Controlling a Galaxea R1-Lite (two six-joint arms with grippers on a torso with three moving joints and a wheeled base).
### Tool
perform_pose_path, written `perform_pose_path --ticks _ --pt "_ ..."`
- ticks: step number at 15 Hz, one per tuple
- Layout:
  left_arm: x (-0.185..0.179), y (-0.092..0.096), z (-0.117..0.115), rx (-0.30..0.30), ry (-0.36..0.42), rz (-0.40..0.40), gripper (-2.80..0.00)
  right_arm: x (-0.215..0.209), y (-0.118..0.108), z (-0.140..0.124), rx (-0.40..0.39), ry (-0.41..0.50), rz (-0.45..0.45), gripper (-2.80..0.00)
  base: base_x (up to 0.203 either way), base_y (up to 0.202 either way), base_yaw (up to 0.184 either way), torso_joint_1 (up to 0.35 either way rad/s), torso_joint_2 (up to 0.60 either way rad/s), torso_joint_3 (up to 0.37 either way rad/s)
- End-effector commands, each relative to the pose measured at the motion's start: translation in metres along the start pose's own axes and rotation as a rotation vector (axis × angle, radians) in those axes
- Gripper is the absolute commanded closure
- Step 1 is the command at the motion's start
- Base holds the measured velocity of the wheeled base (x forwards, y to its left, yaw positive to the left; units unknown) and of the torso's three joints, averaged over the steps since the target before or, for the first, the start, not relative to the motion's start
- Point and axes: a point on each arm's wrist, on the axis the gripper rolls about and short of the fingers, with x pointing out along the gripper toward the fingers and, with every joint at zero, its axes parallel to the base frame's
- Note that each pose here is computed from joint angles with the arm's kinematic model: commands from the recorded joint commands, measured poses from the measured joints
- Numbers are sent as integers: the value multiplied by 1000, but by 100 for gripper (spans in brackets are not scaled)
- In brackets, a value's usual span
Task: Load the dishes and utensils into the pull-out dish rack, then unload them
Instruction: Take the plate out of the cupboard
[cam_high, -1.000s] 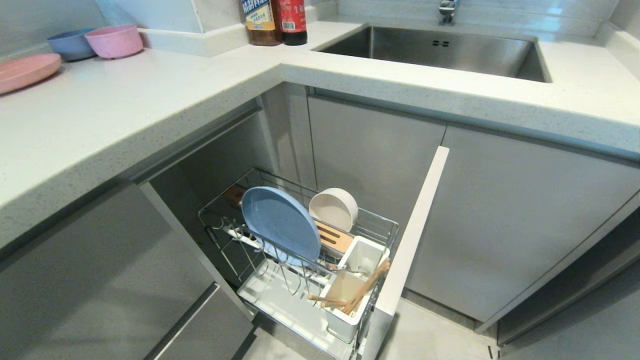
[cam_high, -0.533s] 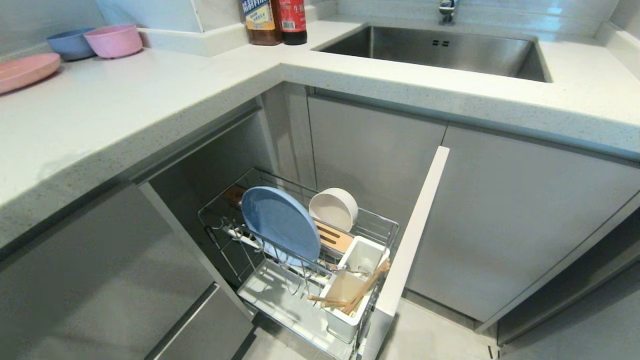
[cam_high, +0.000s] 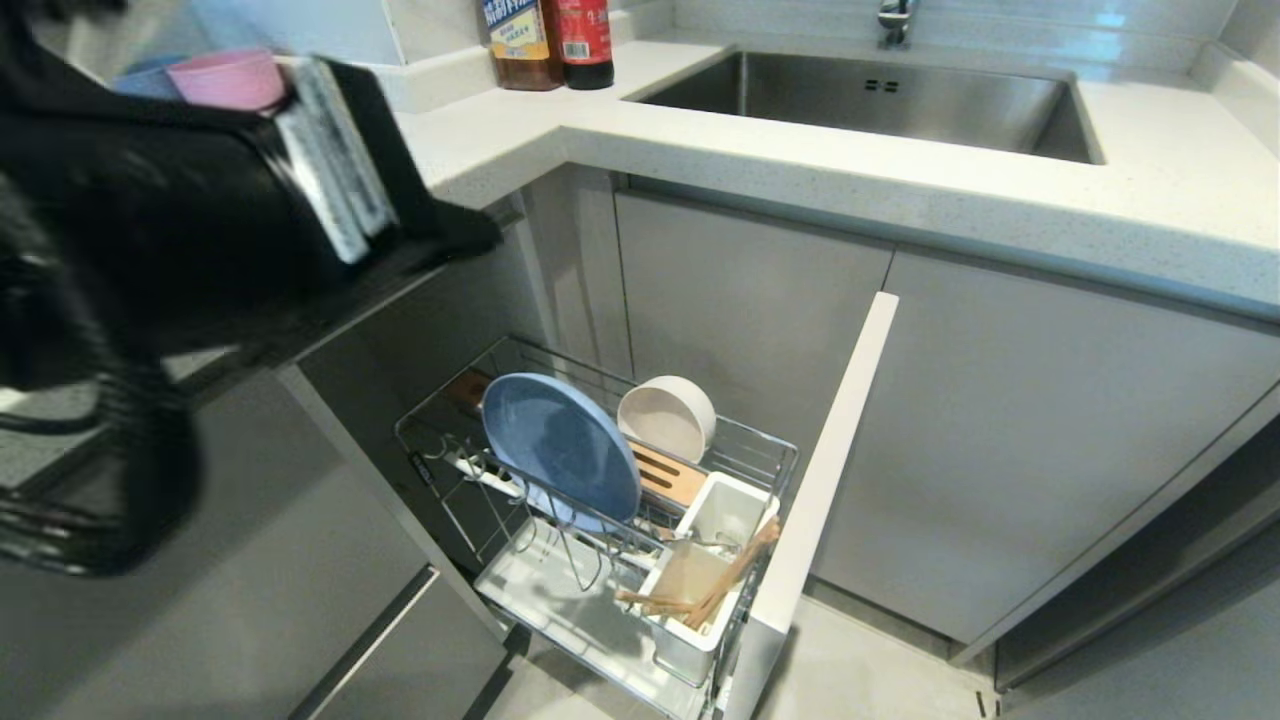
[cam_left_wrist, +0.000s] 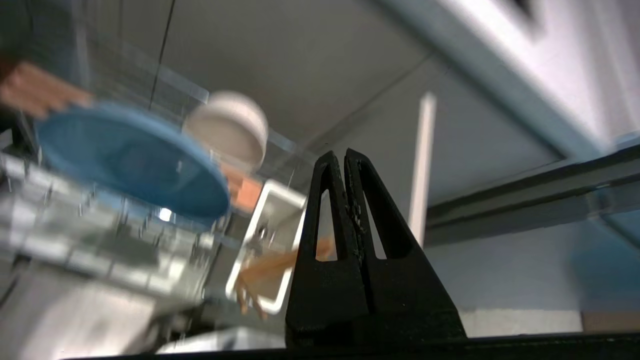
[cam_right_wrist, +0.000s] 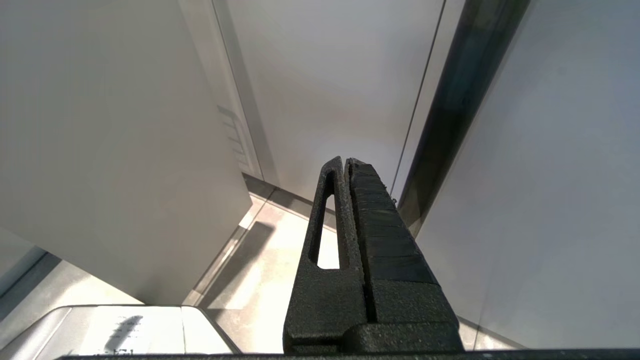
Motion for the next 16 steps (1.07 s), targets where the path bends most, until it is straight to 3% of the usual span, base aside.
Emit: perform_pose_path --ticks 1,6,7,11,16 --pt "33 -15 -30 35 87 61 0 0 0 0 0 2 0 0 0 0 0 0 0 0" --pt "81 -29 -68 -16 145 208 0 0 0 -1 0 3 0 0 0 0 0 0 0 0" --pt "88 -31 -68 -23 146 229 -280 0 0 0 0 2 0 0 0 0 0 0 0 0" --pt "112 -15 -66 -53 164 367 -280 0 0 0 0 2 0 0 0 0 0 0 0 0" --pt "143 12 -56 -89 162 471 -280 0 0 0 0 2 0 0 0 0 0 0 0 0"
